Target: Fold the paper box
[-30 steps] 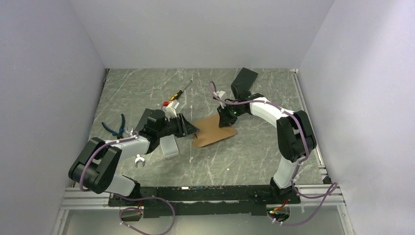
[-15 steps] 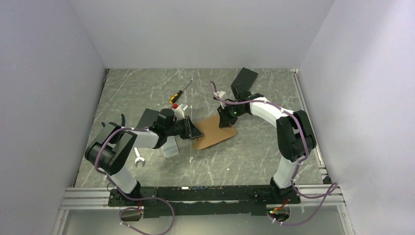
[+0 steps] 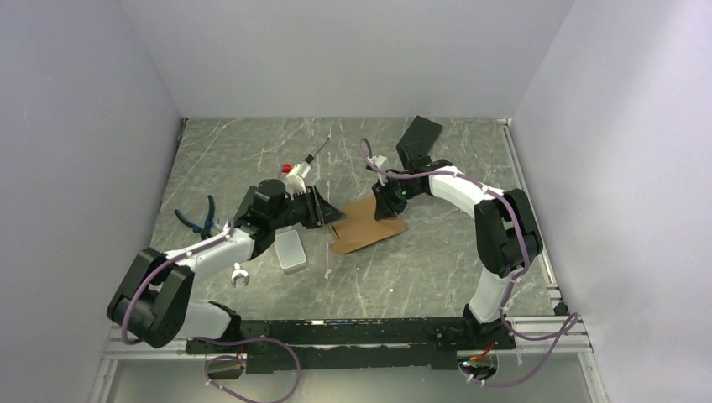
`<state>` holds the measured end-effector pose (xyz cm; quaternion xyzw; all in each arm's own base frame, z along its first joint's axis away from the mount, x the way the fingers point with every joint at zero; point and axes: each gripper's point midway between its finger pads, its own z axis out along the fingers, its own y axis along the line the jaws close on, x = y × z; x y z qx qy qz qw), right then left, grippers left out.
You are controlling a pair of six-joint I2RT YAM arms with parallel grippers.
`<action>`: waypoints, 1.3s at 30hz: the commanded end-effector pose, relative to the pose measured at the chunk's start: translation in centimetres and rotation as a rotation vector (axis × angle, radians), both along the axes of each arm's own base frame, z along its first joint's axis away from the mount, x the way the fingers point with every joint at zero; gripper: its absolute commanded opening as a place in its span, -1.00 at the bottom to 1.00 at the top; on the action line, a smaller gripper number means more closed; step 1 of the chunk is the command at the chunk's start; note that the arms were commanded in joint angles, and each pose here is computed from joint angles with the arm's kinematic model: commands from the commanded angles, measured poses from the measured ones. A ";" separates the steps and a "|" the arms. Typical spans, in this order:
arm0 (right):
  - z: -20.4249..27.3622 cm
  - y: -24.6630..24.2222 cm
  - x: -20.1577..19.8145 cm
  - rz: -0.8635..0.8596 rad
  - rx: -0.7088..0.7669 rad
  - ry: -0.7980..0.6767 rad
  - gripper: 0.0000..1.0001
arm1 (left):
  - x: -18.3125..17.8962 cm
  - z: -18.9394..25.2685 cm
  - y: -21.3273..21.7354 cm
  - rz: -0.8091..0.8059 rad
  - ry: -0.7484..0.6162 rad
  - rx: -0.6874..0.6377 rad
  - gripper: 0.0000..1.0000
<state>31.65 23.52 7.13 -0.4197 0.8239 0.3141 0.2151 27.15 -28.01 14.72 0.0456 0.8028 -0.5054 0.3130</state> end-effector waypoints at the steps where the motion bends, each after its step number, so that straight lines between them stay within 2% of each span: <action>1: 2.4 0.7 -0.1 0.037 0.065 -0.021 -0.48 | -0.1 -1.6 1.2 0.057 0.011 0.056 -0.29; 4: 2.5 0.9 -0.3 0.046 0.074 -0.016 -0.41 | -0.1 -2.9 0.5 0.019 0.047 0.047 -0.36; 9: 3.1 0.7 -0.2 0.043 0.089 -0.020 -0.36 | -0.2 -7.2 -0.2 -0.019 0.183 0.092 -0.64; 13: 4.0 0.7 -0.4 0.057 0.120 -0.033 -0.34 | -0.5 -10.0 0.4 0.011 0.259 0.151 -0.70; 16: 4.8 0.9 -0.8 0.081 0.147 -0.045 -0.31 | -0.3 -9.6 0.3 0.009 0.250 0.148 -0.69; 22: 5.9 1.2 -1.5 0.121 0.190 -0.062 -0.23 | 0.9 -4.0 -0.7 -0.013 0.130 0.076 -0.53; 28: 7.2 1.3 -2.0 0.153 0.217 -0.104 -0.12 | 0.9 1.1 0.4 0.029 -0.008 0.056 -0.19; 33: 6.4 0.7 -0.8 0.086 0.188 -0.120 -0.10 | 0.1 0.5 2.7 0.122 -0.043 0.102 0.08; 39: 3.2 0.8 -0.4 0.029 0.133 -0.034 -0.17 | -0.9 -2.7 3.2 0.175 0.046 0.036 0.09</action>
